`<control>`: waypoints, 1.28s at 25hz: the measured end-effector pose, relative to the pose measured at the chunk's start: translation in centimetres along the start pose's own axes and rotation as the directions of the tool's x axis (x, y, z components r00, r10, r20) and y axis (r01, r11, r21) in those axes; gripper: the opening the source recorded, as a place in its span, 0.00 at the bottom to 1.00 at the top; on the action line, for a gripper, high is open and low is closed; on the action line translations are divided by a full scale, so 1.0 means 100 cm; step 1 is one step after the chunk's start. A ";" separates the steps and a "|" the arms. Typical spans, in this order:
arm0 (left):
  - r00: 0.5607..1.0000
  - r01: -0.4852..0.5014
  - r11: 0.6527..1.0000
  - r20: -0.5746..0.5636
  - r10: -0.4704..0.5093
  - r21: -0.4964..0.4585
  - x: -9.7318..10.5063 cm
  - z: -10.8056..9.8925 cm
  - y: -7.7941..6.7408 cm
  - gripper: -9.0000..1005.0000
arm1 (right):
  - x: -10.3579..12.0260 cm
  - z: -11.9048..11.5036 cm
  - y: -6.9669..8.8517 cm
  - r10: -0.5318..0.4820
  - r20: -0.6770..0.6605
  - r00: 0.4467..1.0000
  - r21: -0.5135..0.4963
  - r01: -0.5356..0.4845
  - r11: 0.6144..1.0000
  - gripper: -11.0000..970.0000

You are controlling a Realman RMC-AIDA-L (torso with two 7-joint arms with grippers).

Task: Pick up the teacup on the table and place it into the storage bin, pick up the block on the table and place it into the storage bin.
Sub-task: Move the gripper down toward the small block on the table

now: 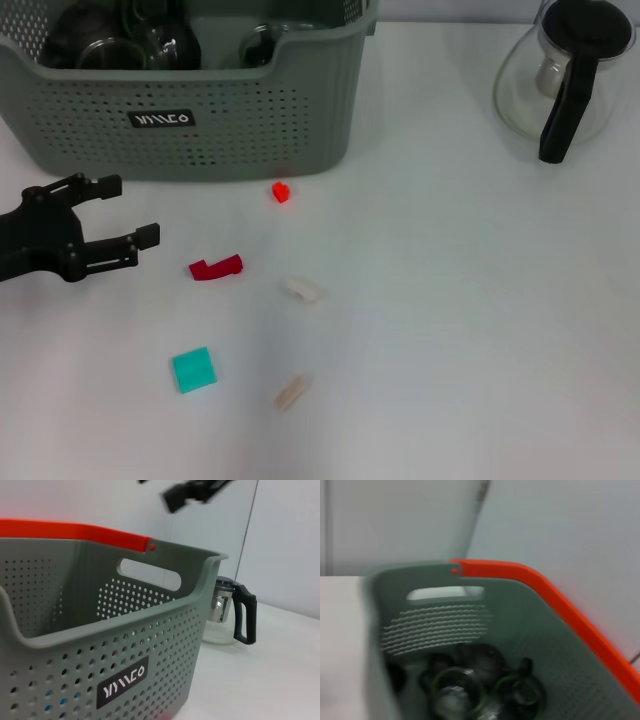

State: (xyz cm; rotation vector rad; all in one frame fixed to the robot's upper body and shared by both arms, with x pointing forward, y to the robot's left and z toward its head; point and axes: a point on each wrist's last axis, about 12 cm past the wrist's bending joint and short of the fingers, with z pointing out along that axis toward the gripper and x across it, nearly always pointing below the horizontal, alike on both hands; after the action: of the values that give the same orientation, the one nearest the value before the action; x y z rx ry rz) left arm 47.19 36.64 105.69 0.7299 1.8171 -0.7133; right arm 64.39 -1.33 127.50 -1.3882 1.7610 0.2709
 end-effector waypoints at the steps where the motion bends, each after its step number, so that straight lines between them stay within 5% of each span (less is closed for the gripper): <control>1: 1.000 0.000 1.000 0.001 0.000 0.001 0.000 0.000 0.000 0.87 | 0.000 -0.008 0.004 -0.007 0.001 1.000 -0.024 0.007 1.000 0.79; 7: 1.000 -0.001 1.000 -0.006 0.001 0.000 0.000 0.000 0.000 0.87 | 0.026 -0.053 0.042 -0.038 -0.113 0.993 -0.222 0.012 0.975 0.93; 10: 1.000 -0.001 1.000 -0.005 0.001 -0.001 0.000 0.000 0.000 0.87 | 0.047 -0.056 0.057 -0.036 -0.216 0.976 -0.295 -0.030 0.955 0.95; 22: 1.000 -0.005 1.000 -0.002 0.005 0.004 -0.001 0.002 0.000 0.87 | 0.102 0.008 0.101 -0.059 -0.399 0.915 -0.382 -0.108 0.918 0.92; 32: 1.000 -0.009 1.000 -0.003 0.009 0.007 -0.001 0.003 -0.001 0.87 | 0.127 0.039 0.108 -0.001 -0.378 0.926 -0.354 -0.144 0.924 0.87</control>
State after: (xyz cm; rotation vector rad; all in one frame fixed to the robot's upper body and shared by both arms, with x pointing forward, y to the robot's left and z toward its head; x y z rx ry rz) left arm 47.31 36.35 105.66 0.7439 1.8134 -0.7131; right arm 56.57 -3.72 112.45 -1.7373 2.1592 0.4268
